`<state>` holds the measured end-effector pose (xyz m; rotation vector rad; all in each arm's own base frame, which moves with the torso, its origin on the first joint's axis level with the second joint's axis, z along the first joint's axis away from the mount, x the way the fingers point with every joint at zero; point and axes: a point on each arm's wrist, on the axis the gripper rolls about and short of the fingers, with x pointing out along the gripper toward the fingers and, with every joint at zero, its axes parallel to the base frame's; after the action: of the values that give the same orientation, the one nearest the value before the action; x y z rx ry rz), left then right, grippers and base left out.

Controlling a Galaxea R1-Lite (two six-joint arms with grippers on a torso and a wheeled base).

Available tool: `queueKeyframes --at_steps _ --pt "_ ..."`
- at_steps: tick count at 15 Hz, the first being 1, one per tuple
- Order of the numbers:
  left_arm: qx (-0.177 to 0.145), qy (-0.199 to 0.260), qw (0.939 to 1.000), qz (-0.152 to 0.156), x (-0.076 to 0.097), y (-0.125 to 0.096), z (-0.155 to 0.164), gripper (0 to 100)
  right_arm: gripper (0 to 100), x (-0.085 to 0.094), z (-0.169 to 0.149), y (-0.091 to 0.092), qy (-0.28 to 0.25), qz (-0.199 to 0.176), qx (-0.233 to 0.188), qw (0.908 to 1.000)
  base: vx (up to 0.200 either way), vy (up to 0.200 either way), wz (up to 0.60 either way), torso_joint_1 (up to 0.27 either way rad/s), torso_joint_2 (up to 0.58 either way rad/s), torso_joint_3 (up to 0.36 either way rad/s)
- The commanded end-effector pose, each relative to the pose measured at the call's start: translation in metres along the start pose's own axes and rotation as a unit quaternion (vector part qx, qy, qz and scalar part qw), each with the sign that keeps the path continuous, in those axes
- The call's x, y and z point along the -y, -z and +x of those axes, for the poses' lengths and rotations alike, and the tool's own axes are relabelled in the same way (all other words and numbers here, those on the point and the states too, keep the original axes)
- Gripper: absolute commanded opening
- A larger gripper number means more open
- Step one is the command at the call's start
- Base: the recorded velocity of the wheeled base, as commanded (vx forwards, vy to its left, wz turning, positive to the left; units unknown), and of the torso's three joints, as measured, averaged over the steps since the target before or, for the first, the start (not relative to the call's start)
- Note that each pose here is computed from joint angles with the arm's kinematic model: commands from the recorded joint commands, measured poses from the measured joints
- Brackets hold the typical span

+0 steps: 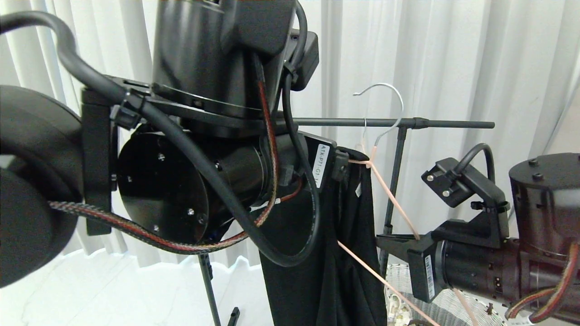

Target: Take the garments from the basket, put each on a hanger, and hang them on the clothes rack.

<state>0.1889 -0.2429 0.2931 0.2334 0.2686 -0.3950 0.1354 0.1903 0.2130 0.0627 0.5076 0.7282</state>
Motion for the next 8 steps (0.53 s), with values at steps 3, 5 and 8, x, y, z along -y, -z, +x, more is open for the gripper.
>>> queueKeyframes --at_steps 3,5,8 --pt "-0.007 -0.001 1.0000 0.004 -0.007 0.009 -0.010 100 0 0.006 -0.013 -0.007 0.004 0.005 0.025 0.9997 0.000 0.000 0.00 0.000 0.00 0.000" --pt "-0.009 0.011 0.9999 0.008 -0.003 0.013 -0.017 100 0 0.009 -0.014 -0.009 0.011 0.005 0.029 0.9995 0.000 0.000 0.00 0.000 0.00 0.000" --pt "-0.020 0.039 0.9987 0.026 0.007 0.027 -0.030 100 0 0.014 -0.015 -0.012 0.020 0.002 0.040 0.9990 0.000 0.000 0.00 0.000 0.00 0.000"
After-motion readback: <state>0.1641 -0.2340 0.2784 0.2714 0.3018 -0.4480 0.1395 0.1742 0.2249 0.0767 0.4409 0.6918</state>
